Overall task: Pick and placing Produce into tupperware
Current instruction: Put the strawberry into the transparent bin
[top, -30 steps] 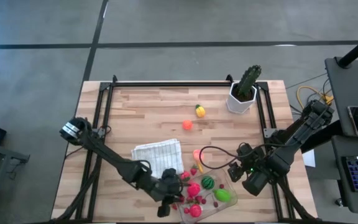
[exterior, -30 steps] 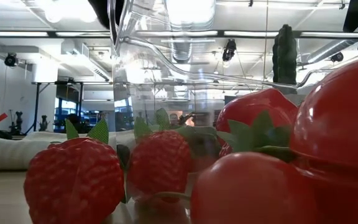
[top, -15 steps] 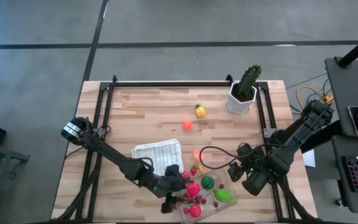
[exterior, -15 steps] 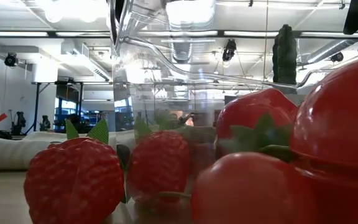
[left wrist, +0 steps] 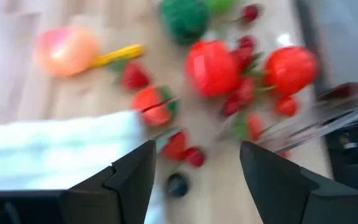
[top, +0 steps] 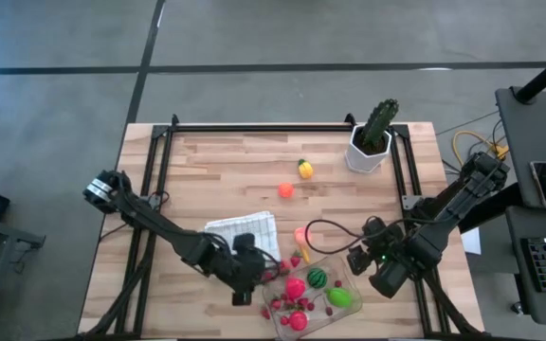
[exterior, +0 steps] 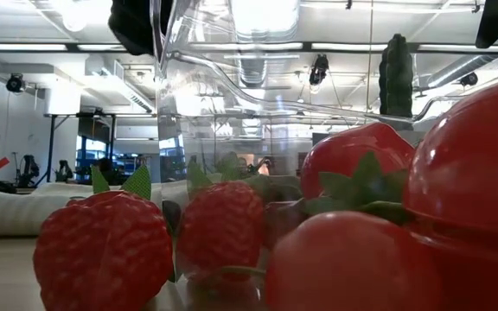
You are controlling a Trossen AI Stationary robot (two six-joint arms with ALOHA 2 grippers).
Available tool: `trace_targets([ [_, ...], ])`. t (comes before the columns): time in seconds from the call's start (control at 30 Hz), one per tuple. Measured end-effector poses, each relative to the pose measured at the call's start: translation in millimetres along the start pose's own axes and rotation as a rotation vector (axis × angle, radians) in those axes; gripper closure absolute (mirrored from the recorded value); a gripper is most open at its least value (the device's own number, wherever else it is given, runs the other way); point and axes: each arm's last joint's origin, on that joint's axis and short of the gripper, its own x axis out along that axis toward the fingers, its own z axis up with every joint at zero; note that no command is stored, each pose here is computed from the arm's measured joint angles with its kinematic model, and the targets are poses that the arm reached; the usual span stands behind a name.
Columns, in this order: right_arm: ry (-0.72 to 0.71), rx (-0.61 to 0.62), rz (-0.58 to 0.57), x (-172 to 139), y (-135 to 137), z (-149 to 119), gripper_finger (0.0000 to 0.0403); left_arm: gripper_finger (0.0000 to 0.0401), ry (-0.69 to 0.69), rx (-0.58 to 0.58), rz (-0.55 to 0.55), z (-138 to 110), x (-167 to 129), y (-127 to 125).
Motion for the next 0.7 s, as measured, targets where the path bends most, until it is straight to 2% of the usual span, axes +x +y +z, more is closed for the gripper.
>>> trace_targets([
  [0.2, -0.019, 0.059, -0.021, 6, 0, 7, 0.0165, 0.0183, 0.044, -0.006, 0.147, -9, -13, 26],
  [0.33, -0.037, 0.098, -0.053, 15, 0, 18, 0.0165, 0.0183, 0.091, 0.096, 0.211, -15, -6, 50],
  [0.43, -0.046, 0.116, -0.067, 19, 1, 27, 0.0165, 0.0183, 0.112, 0.132, 0.260, -10, -3, 76],
  [0.57, -0.051, 0.134, -0.065, 19, 5, 37, 0.0165, 0.0183, 0.115, 0.020, 0.336, 3, -1, 124],
  [0.7, -0.056, 0.165, -0.064, 19, 8, 44, 0.0165, 0.0183, 0.112, -0.177, 0.301, 16, -6, 180],
])
